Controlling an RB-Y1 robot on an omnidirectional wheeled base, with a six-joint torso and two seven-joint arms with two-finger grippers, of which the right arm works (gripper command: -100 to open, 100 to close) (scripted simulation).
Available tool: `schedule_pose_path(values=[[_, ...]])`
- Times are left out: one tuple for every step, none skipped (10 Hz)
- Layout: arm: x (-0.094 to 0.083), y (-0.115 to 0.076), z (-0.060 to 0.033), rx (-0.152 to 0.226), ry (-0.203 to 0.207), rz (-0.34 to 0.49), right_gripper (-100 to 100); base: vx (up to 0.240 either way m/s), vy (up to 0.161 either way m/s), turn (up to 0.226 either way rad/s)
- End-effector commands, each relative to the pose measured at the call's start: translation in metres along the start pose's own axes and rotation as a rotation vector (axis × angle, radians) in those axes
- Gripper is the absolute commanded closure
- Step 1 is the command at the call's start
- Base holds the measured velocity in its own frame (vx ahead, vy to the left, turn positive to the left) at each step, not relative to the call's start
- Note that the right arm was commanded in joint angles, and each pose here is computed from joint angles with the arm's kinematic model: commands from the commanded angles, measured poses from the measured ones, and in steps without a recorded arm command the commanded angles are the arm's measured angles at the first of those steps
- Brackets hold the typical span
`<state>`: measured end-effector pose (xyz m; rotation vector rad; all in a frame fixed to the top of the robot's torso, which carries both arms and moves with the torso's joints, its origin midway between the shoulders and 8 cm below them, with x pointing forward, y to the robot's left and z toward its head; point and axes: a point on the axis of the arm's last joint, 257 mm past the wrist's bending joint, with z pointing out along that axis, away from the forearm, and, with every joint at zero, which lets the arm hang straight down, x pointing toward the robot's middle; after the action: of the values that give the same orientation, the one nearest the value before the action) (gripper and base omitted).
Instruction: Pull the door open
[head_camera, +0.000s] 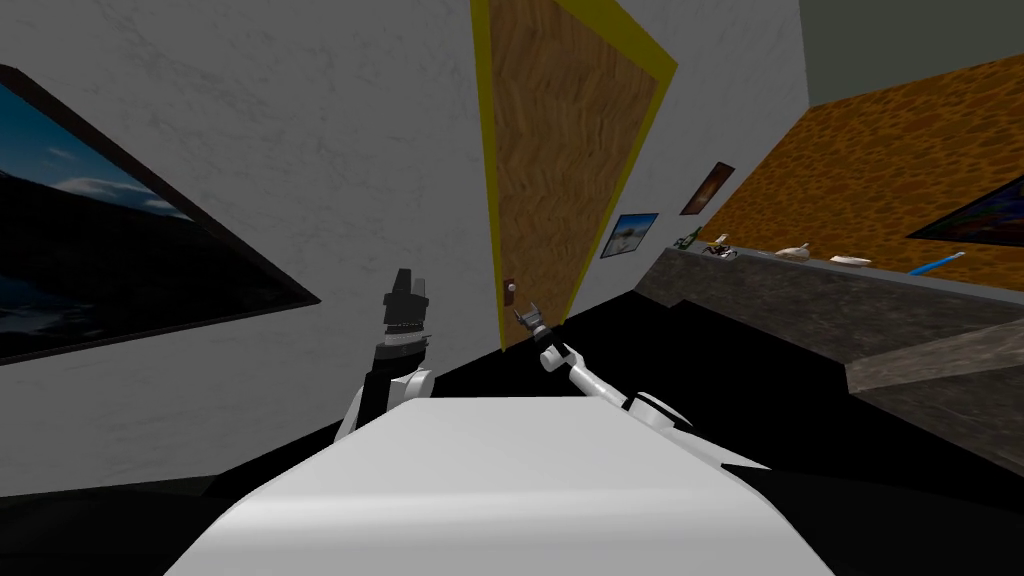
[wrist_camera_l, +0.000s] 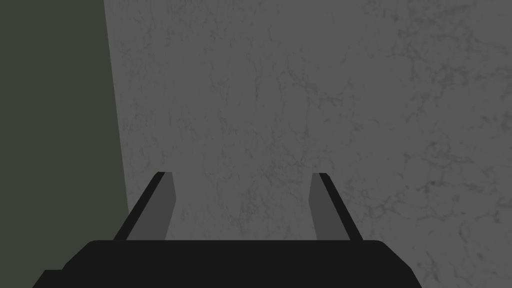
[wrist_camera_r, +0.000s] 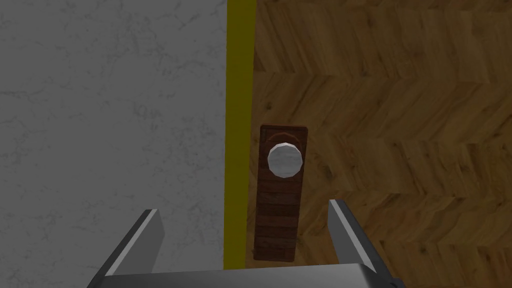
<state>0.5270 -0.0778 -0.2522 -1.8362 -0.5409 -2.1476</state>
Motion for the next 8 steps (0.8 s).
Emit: schedule_pose_path(values=[[-0.009,0.003,0.0012,0.004,-0.022,0.021,-100,0.075,0.025,-0.037],[-0.017,0.006,0.0019,0.007,-0.043,0.039,-100,0.104,0.051,-0.052],[-0.021,0.008,0.0022,0.008,-0.053,0.048,-100,0.116,0.057,-0.040],[-0.028,0.012,0.0027,0.009,-0.073,0.065,-100,0.128,0.056,-0.049],[-0.031,0.014,0.0029,0.009,-0.082,0.071,-100,0.106,0.057,-0.036],[-0.036,0.017,0.0031,0.008,-0.095,0.082,-100,0.088,0.041,-0.038],[-0.041,0.021,0.0033,0.007,-0.109,0.093,-100,0.102,0.042,-0.038],[-0.045,0.024,0.0035,0.006,-0.121,0.103,-100,0.099,0.039,-0.037]])
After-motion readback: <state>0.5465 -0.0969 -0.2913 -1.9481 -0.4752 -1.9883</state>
